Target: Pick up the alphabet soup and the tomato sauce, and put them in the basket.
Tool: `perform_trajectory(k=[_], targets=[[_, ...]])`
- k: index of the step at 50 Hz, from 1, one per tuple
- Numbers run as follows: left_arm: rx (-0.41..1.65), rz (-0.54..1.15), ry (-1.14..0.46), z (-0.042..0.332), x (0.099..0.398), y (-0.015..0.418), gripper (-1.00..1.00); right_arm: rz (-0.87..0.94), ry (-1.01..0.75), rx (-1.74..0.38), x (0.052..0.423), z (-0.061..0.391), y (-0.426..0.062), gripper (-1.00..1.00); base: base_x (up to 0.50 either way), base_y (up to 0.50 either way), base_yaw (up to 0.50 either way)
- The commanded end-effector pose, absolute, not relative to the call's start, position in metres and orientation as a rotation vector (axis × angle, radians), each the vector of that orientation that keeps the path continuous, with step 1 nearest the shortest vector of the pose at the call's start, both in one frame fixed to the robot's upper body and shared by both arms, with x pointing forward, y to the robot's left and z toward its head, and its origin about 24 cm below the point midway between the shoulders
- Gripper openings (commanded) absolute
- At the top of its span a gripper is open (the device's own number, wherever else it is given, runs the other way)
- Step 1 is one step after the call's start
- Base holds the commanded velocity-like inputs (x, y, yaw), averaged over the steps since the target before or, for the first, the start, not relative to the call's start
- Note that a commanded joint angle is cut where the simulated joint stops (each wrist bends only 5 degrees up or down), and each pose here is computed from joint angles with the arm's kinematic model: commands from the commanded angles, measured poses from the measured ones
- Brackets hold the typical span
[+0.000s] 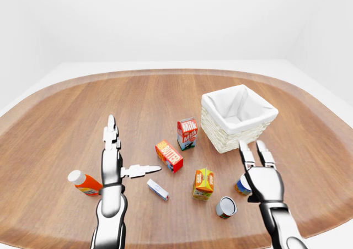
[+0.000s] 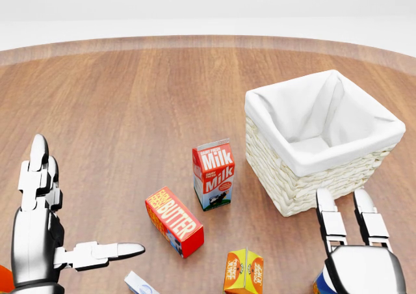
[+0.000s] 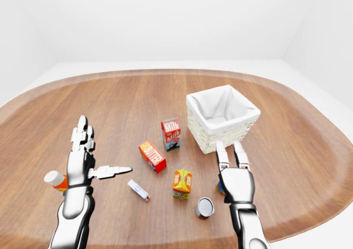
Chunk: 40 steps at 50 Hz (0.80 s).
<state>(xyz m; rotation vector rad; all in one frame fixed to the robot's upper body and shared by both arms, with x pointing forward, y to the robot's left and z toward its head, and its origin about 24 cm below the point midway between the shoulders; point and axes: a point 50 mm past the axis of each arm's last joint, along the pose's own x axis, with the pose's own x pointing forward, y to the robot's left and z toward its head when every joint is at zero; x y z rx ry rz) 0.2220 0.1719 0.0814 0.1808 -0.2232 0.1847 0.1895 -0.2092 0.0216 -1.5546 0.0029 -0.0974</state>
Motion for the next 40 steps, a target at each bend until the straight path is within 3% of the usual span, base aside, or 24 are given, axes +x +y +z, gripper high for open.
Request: perform_trajectory(k=[1, 40], targets=[[0.18, 0.187, -0.234, 0.084, 0.221, 0.172, 1.0, -0.091, 0.003, -1.57, 0.193, 0.015, -0.212, 1.0, 0.0, 0.0, 0.0], [0.177, 0.188, -0.245, 0.086, 0.222, 0.172, 1.0, -0.04, 0.031, -1.585, 0.207, -0.007, -0.218, 1.0, 0.0, 0.0, 0.0]])
